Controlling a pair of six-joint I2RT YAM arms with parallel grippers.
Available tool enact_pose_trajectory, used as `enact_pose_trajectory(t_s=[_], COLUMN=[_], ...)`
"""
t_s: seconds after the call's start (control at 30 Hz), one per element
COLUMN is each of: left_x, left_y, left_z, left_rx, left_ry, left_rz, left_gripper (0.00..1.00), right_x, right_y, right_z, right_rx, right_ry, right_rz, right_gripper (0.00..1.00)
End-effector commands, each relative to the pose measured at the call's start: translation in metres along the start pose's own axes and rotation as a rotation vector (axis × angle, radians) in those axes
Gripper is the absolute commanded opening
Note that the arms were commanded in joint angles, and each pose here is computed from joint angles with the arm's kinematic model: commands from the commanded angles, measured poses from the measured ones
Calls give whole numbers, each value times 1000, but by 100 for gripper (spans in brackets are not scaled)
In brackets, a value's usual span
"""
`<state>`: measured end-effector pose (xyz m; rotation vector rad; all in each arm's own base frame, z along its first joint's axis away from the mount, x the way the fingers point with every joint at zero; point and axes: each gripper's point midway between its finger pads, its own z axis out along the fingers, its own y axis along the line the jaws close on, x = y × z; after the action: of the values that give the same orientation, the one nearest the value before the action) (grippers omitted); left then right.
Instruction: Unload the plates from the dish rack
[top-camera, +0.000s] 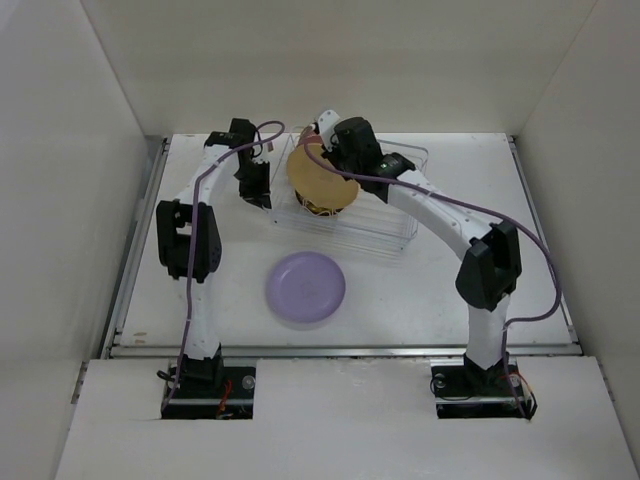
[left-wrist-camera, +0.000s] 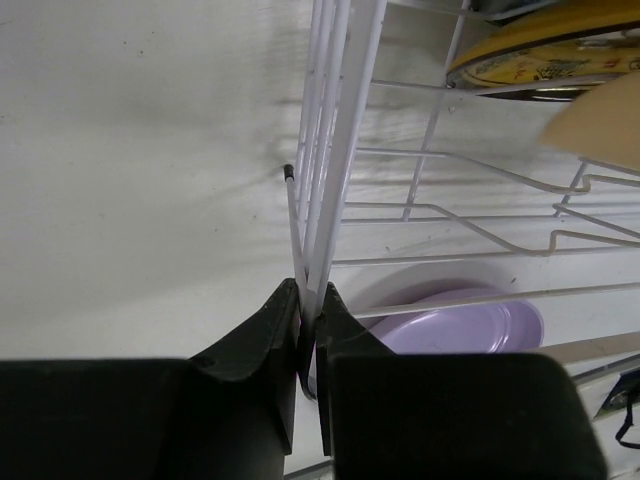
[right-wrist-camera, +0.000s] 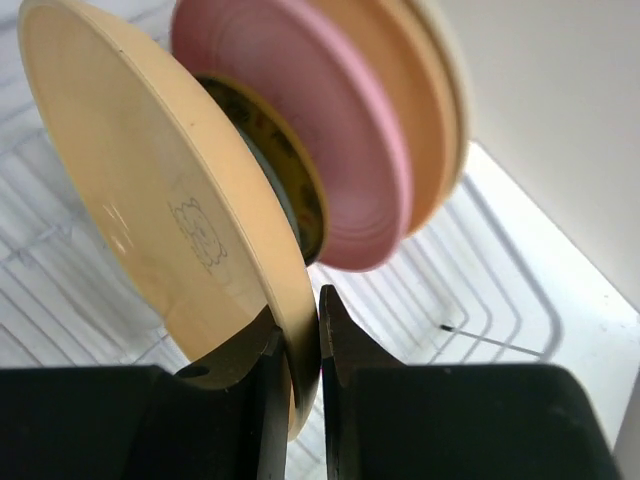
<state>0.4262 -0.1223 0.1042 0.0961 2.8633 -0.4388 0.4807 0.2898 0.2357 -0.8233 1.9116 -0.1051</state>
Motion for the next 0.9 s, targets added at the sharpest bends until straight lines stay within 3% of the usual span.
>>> enact_pose_trajectory(t_s=[0.0,0.3,0.43,0.6,0.67,0.77,0.87], left_x=[7,23,23,24,23,19,5], left_y=[-19,-32,-30,-38,-36,-35,-28], left_z=[-16,-22,-25,-14,-6,-1,-7], left_rx=[65,115,136,193,189,185,148], left_ry=[-4,-8,-15,22,36,48,-1], left_rz=[-134,-270,-369,-426,-431,-418,-331], left_gripper=[0,0,0,0,0,0,0], right_x=[-71,-102,-104,-81,-62,-18,16], right_y=[-71,-96,-110,-71,-9,66,103], right_z=[-51,-93,-110,-121,-130,-140,-149], right_rx=[216,284,307,22,-290,-589,-661], right_ry=[-233,-340,-331,-252,-193,-76,28], right_rz=[167,207,341,494,455,437,467], right_gripper=[0,0,0,0,0,0,0])
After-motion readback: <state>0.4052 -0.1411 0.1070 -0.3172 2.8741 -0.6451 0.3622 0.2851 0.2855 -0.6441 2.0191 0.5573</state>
